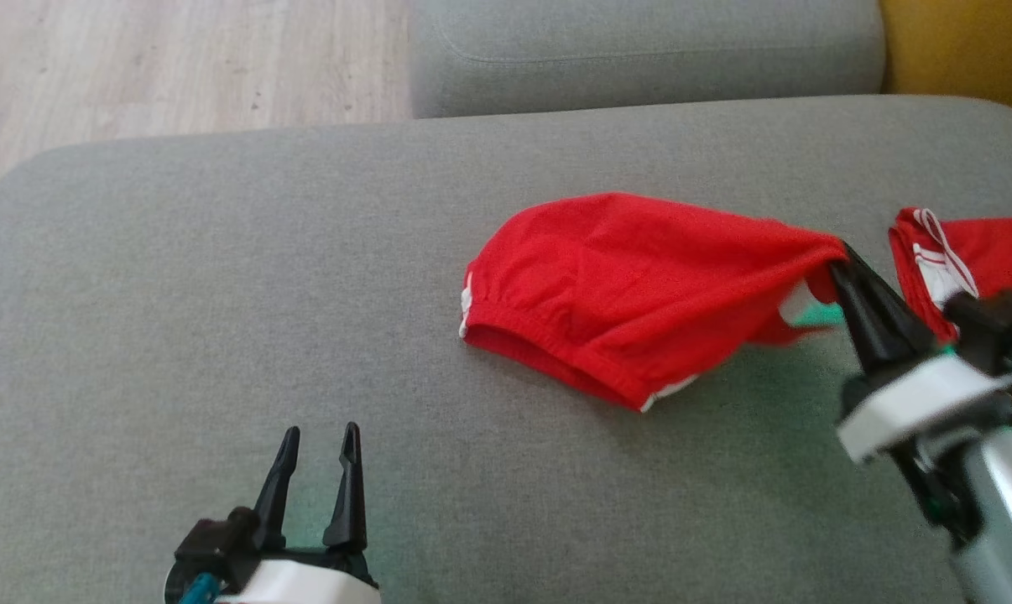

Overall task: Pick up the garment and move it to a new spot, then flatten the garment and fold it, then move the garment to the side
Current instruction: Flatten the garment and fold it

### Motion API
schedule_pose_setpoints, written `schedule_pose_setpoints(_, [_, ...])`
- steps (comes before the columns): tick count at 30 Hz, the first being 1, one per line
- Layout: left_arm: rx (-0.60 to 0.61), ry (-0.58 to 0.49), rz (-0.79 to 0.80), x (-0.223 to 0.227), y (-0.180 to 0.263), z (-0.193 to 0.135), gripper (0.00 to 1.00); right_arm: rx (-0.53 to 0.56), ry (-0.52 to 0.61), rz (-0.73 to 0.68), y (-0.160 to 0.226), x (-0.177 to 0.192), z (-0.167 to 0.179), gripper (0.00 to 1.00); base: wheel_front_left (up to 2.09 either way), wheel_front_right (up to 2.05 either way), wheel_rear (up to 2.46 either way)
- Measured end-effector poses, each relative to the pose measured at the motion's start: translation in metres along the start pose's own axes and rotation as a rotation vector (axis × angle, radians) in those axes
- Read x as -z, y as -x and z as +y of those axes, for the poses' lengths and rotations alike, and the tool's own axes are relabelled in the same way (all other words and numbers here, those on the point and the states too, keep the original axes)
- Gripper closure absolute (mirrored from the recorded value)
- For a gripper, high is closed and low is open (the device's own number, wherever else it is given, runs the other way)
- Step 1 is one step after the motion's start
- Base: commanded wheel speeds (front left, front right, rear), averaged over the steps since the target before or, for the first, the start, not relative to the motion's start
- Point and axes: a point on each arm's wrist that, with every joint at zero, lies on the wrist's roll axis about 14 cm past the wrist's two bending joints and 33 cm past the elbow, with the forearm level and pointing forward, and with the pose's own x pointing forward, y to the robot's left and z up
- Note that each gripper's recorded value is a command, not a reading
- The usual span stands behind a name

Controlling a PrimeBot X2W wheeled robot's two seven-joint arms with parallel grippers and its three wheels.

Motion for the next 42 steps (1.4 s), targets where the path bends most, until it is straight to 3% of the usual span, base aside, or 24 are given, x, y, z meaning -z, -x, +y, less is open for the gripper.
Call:
schedule_pose_setpoints(4, [0.004,0.007,0.017,0.005,-0.003,-0.001,0.0,0.042,-0.004,0.074,0.019,0.012,-0.015,1.0,0.0,0.0,0.0])
schedule_pose_setpoints(5, [0.004,0.009,0.023,0.007,-0.003,-0.001,0.0,0.049,0.004,0.086,0.019,0.014,-0.018,0.73,0.0,0.0,0.0])
schedule_pose_setpoints(6, [0.003,0.01,0.03,0.009,-0.004,0.0,0.0,0.057,0.01,0.09,0.018,0.015,-0.022,0.57,0.0,0.0,0.0])
schedule_pose_setpoints(7, [0.003,0.011,0.036,0.011,-0.005,0.0,0.0,0.058,0.02,0.1,0.015,0.017,-0.023,0.5,0.0,0.0,0.0])
schedule_pose_setpoints(8, [0.005,0.012,0.04,0.012,-0.007,0.0,0.0,0.056,0.034,0.111,0.01,0.02,-0.024,0.31,0.0,0.0,0.0])
schedule_pose_setpoints(9, [0.013,0.011,0.04,0.012,-0.012,-0.002,0.0,0.058,0.054,0.14,-0.003,0.028,-0.026,0.0,0.0,0.0,0.0])
schedule_pose_setpoints(12, [0.015,0.008,0.028,0.007,-0.02,-0.001,0.0,0.081,0.07,0.19,-0.026,0.044,-0.032,0.0,0.0,0.0,0.0])
schedule_pose_setpoints(17, [0.008,0.006,0.03,0.007,-0.021,0.002,0.0,0.093,0.02,0.117,-0.05,0.042,-0.024,0.0,0.0,0.0,0.0])
schedule_pose_setpoints(25, [0.058,0.023,0.029,0.007,-0.027,-0.013,0.0,0.182,-0.068,0.073,-0.023,0.065,-0.028,0.0,0.0,0.0,0.0])
schedule_pose_setpoints(29, [0.181,0.054,0.027,0.005,-0.035,-0.052,0.0,0.242,-0.115,0.063,-0.002,0.074,-0.031,0.0,0.0,0.0,0.0])
schedule_pose_setpoints(36, [0.538,0.128,0.114,0.021,-0.035,-0.162,0.0,0.339,-0.16,0.093,0.033,0.092,-0.042,0.0,0.0,0.0,0.0])
schedule_pose_setpoints(42, [0.7,0.141,0.253,0.055,-0.031,-0.207,0.0,0.428,-0.153,0.102,0.057,0.095,-0.062,0.0,0.0,0.0,0.0])
